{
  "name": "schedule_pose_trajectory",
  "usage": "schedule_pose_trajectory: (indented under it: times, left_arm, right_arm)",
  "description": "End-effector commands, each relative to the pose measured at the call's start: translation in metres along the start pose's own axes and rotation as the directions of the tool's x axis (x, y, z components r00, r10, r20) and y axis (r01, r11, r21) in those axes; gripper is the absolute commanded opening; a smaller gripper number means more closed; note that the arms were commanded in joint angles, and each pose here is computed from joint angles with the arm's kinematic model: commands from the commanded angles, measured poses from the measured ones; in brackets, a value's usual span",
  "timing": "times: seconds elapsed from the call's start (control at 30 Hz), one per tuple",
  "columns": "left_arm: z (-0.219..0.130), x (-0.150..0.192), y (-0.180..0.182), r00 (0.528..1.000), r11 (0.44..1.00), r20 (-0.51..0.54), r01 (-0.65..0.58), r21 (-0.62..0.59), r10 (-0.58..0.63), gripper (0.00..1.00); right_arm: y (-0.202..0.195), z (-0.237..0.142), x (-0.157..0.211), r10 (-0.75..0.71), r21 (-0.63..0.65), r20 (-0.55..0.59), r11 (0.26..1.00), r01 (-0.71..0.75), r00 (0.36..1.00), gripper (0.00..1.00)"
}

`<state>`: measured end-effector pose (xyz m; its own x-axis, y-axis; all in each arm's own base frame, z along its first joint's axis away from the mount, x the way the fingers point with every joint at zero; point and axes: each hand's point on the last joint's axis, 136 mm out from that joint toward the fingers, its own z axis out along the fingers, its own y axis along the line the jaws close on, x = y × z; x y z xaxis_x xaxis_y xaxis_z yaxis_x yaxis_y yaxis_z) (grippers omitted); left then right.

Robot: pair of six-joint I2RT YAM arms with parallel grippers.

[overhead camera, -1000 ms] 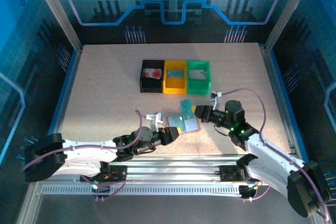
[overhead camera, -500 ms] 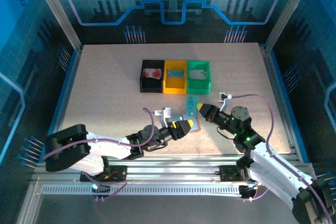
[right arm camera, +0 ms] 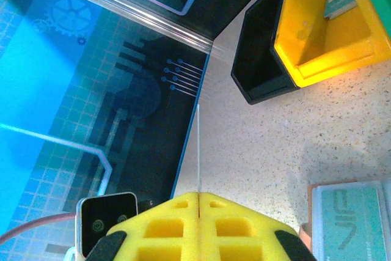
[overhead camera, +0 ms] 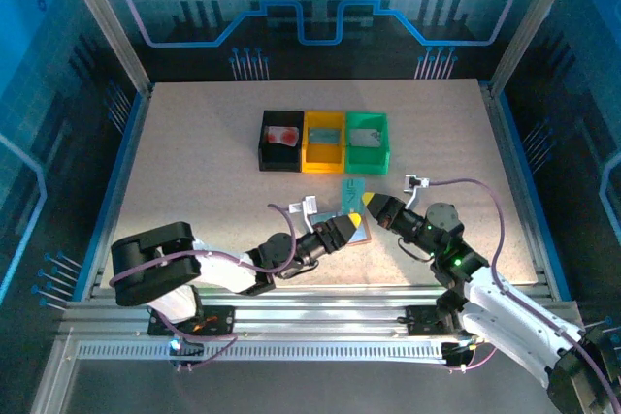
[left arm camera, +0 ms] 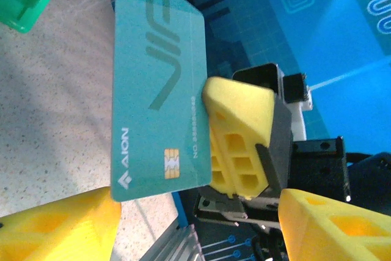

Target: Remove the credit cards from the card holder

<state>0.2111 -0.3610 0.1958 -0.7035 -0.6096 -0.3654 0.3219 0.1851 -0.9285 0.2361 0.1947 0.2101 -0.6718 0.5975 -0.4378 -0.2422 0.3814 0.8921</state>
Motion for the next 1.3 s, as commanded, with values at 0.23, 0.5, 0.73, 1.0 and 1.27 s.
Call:
schedule_pose_trajectory:
  times: [0.23, 0.5, 0.73, 1.0, 1.27]
  left_arm:
    - [0.002, -0.015, -0.024, 0.996, 0.995, 0.077, 0.046, 0.087, -0.053, 0.60]
    - [0.001, -0.021, -0.031, 0.994, 0.994, 0.095, 0.041, 0.100, -0.050, 0.37]
    - [0.002, -0.021, -0.028, 0.993, 0.995, 0.104, 0.052, 0.091, -0.062, 0.28]
    - [0.006, -0.024, -0.036, 0.991, 0.992, 0.110, 0.062, 0.113, -0.075, 0.32]
    - [0.006, -0.026, -0.042, 0.990, 0.989, 0.111, 0.074, 0.128, -0.088, 0.28]
  right_arm:
    - [0.007, -0.001, 0.006, -0.002, -0.024, 0.044, 1.000, 0.003, 0.999, 0.00]
    - [0.003, -0.004, 0.012, -0.003, -0.010, 0.061, 1.000, 0.003, 0.998, 0.00]
    - [0.002, -0.013, 0.012, 0.011, -0.003, 0.102, 1.000, -0.010, 0.995, 0.00]
    - [0.000, -0.022, 0.020, 0.014, -0.001, 0.168, 1.000, -0.015, 0.986, 0.00]
    - [0.000, -0.030, 0.023, -0.013, 0.014, 0.226, 1.000, 0.010, 0.974, 0.00]
